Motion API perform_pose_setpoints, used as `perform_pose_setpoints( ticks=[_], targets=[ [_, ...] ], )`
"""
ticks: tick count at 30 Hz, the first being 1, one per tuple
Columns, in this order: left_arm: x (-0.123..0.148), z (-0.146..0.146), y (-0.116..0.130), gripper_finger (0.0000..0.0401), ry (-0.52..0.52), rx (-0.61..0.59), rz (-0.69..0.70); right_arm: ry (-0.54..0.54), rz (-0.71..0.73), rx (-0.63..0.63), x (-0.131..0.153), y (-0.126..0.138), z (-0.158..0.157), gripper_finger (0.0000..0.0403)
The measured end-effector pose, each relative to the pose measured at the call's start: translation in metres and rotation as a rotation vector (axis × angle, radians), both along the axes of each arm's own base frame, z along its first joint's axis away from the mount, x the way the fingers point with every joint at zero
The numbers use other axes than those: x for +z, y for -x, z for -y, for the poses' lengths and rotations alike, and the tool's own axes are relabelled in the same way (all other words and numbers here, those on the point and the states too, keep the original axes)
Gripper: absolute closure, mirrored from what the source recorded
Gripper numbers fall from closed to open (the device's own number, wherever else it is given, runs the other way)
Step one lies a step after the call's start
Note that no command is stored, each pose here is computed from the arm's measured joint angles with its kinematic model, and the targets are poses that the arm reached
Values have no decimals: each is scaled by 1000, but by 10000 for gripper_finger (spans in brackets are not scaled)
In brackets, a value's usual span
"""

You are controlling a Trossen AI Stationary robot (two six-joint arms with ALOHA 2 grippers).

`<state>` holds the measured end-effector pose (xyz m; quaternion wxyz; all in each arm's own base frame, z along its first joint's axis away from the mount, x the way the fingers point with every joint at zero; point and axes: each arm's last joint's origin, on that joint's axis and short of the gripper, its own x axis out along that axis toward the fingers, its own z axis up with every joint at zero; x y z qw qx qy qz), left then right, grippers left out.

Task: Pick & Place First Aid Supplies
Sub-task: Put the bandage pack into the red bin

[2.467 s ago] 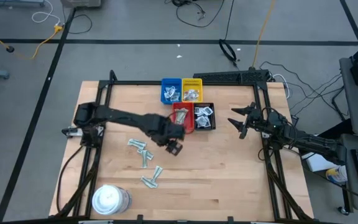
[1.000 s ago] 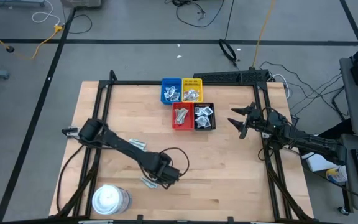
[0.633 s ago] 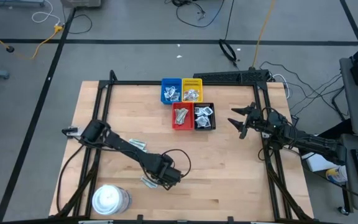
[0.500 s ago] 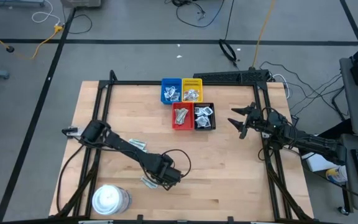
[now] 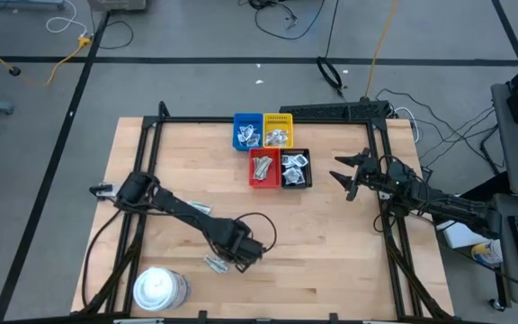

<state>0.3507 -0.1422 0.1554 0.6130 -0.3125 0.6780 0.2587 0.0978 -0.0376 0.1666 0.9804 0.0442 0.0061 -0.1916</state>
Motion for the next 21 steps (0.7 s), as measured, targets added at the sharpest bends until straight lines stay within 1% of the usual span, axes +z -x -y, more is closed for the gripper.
perform_pose_setpoints(
  ticks=[4,8,12,16,21],
  targets=[
    [18,-10,-1,398,53,-50,44,0,0,0,0,0,0,142],
    [38,-22,0,397,99,-150,112,0,0,0,0,0,0,143],
    [56,-35,1,399,106,-238,180,0,0,0,0,0,0,144],
    [73,-47,4,399,99,-371,254,0,1,0,0,0,0,142],
    [90,-62,7,400,69,-573,344,0,1,0,0,0,0,144]
  ],
)
